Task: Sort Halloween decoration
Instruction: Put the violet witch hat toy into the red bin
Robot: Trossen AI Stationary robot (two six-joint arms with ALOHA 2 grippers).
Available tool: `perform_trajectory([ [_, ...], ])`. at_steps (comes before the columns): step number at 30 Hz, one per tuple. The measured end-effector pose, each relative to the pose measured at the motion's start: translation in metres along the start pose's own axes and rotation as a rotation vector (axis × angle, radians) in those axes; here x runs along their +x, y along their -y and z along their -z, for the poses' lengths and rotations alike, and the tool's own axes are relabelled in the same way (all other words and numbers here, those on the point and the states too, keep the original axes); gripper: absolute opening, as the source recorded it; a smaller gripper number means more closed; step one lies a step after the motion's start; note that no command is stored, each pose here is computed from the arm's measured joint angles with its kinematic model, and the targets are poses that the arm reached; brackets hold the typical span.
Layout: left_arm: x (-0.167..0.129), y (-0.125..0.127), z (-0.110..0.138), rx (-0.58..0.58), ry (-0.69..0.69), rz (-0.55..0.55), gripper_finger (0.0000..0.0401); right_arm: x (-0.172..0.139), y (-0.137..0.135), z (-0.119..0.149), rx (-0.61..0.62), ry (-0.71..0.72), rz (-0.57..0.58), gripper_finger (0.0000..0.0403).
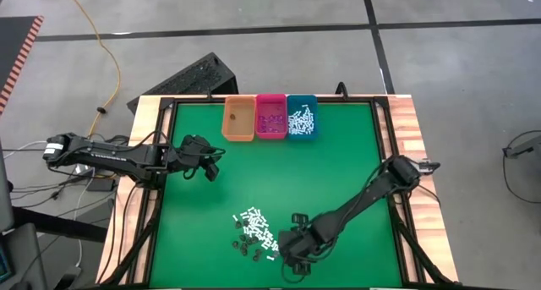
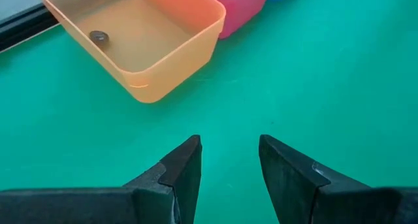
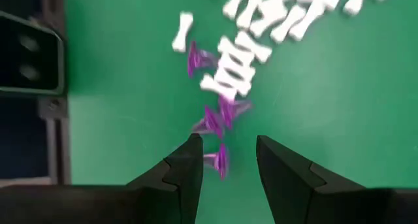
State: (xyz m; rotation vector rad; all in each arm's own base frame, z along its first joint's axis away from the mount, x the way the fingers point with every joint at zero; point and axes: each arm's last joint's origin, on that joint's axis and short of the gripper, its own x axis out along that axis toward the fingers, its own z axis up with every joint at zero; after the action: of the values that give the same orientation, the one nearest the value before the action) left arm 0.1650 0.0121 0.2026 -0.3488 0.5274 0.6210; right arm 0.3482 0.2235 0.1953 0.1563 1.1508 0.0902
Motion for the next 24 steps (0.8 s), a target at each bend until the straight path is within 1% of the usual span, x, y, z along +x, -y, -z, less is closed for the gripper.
perform_trajectory([
  [3, 0.000, 0.000, 0.000, 0.004, -0.001, 0.000, 0.0144, 0.004, -0.002, 0.003, 0.000, -0.054, 0.024, 0.0171],
  [6, 0.000, 0.000, 0.000, 0.007, -0.002, 0.001, 0.0144, 0.003, -0.005, 0.005, 0.014, -0.058, 0.024, 0.0171],
  [13, 0.000, 0.000, 0.000, 0.013, -0.003, 0.003, 0.0144, 0.004, -0.004, 0.008, -0.008, -0.079, 0.038, 0.0171],
  [18, 0.000, 0.000, 0.000, 0.013, -0.003, 0.003, 0.0144, 0.017, 0.001, 0.017, -0.016, -0.116, 0.055, 0.0171],
  [24, 0.000, 0.000, 0.000, 0.015, -0.005, -0.002, 0.0144, 0.023, 0.001, 0.017, -0.019, -0.078, 0.025, 0.0171],
])
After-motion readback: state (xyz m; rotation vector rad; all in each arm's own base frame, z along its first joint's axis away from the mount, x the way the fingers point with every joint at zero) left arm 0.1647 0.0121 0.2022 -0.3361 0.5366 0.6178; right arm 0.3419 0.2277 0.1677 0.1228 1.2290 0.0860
